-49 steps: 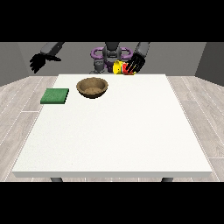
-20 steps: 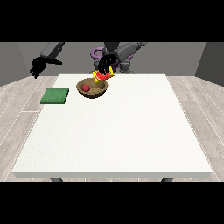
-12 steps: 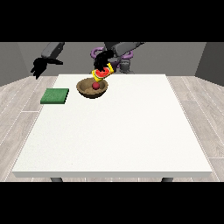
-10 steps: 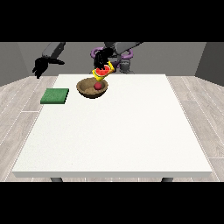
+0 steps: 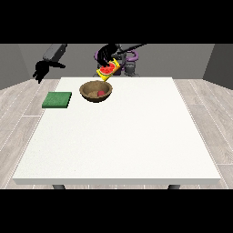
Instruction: Pick the cup and pour the ball into the bowl, then pick the bowl and place it on the pad
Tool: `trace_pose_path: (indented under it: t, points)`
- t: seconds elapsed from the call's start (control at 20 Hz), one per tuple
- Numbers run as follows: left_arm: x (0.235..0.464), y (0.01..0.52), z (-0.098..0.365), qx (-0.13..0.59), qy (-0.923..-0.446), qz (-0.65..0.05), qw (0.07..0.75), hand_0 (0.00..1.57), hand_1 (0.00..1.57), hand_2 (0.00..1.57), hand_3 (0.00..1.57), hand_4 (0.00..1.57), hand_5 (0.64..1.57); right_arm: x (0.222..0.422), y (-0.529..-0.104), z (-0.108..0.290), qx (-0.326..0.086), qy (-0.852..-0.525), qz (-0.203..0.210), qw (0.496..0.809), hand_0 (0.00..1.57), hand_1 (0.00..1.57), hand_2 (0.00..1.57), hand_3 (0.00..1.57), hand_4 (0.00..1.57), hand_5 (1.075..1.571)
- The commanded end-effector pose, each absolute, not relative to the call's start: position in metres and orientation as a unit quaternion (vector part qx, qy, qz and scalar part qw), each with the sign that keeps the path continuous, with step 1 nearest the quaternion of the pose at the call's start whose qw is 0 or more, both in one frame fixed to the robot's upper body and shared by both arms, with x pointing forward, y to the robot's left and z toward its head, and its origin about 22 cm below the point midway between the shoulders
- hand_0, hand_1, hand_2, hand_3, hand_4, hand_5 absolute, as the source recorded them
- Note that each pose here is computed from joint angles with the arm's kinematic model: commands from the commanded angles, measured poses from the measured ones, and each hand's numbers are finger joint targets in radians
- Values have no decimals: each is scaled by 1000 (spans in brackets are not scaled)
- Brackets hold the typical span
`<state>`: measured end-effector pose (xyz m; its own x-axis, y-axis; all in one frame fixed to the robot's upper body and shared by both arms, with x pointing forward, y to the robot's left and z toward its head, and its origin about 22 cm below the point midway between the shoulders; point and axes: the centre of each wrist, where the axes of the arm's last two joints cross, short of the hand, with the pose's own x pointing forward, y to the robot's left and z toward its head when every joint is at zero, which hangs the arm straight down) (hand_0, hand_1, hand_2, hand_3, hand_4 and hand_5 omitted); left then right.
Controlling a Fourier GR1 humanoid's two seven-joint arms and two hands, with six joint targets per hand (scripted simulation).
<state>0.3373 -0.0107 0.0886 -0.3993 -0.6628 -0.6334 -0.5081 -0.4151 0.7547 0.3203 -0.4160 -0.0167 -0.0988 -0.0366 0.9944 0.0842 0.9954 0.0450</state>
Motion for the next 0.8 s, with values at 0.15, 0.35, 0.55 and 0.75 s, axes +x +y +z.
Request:
trace_pose_path:
  t: [0.15, 0.35, 0.55, 0.75]
  points:
    - [334, 15, 94, 478, -666, -532, 213, 0, 0, 1571, 1571, 1273, 1452, 316, -417, -24, -15, -707, -73, 703, 0, 0, 0, 0, 482, 1561]
    - [369, 84, 127, 471, -709, -430, 302, 401, 401, 1571, 1571, 1001, 1570, 310, -422, -26, -21, -705, -87, 704, 0, 0, 0, 0, 470, 1557]
    - [370, 126, 97, 406, -733, -370, 401, 859, 859, 1571, 1555, 925, 1555, 311, -405, -34, -21, -725, -84, 683, 0, 0, 0, 0, 411, 1556]
    - [372, 138, 107, 296, -790, -263, 467, 1177, 1177, 1400, 1125, 775, 1537, 317, -386, -41, -9, -728, -108, 677, 0, 0, 0, 0, 256, 1565]
